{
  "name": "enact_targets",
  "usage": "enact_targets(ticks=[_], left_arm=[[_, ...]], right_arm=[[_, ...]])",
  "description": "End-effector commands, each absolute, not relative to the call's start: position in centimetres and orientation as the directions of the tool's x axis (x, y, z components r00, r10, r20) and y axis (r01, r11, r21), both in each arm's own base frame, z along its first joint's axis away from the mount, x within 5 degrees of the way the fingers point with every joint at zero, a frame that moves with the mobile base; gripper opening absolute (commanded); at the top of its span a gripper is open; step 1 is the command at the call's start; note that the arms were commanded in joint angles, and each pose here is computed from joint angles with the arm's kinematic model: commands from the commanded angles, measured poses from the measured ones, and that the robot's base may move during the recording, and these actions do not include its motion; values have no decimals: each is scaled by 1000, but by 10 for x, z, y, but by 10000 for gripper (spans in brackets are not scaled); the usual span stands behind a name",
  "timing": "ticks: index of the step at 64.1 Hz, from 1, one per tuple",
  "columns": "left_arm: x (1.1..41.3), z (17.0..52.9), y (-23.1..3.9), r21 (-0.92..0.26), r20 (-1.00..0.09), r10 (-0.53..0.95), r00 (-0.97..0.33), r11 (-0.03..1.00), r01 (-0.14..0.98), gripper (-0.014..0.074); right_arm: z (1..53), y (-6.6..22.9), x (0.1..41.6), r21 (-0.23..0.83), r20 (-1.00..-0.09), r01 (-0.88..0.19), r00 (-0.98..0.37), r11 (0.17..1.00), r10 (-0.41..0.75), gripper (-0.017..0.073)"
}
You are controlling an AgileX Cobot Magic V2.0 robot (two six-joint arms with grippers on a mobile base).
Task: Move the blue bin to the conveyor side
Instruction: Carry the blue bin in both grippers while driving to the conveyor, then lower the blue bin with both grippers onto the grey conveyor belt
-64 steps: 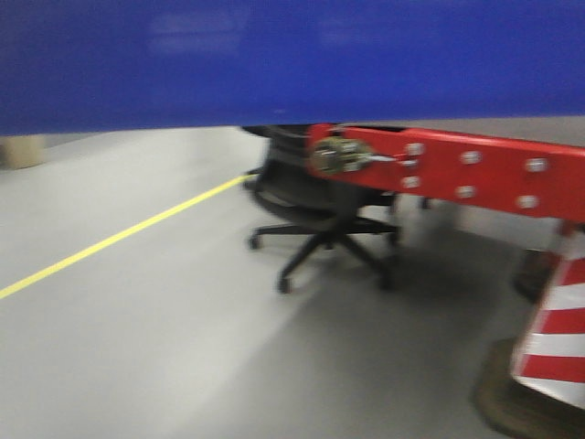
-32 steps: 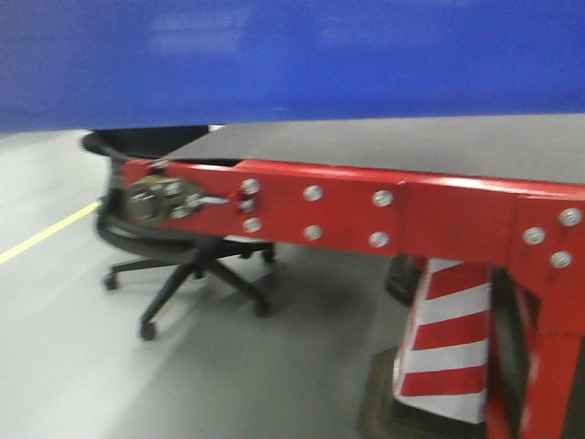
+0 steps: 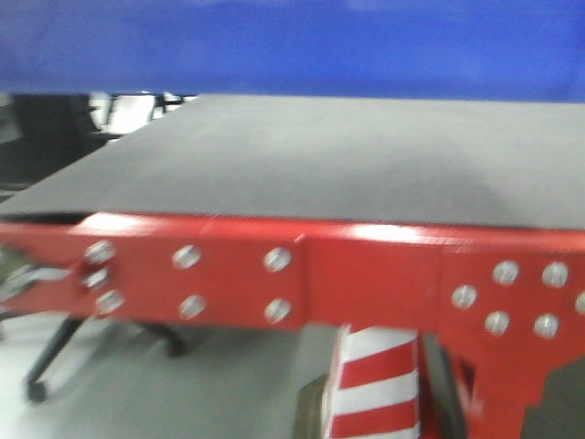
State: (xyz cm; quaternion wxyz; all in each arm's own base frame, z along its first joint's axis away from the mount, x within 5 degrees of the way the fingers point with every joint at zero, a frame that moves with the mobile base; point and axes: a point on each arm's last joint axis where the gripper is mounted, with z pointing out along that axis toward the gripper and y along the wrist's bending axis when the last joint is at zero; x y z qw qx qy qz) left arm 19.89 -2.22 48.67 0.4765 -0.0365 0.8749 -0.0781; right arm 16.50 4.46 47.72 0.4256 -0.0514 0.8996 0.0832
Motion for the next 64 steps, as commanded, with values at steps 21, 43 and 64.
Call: enact_targets(ticks=[21,43,64], left_arm=[[203,518,-20,-168,-957,-150,-248,984,51,-20],[203,520,-20,-168,-960,-151,-236,984,53,-20],[203,520,-20,-168,-960,-151,-236,984,53,-20]], right_arm=[[491,40,162,63,-852,-165,-522,984,-33,-79],[491,40,162,63,-852,-165,-522,984,-33,-79],[491,40,162,63,-852,-165,-522,984,-33,-79]])
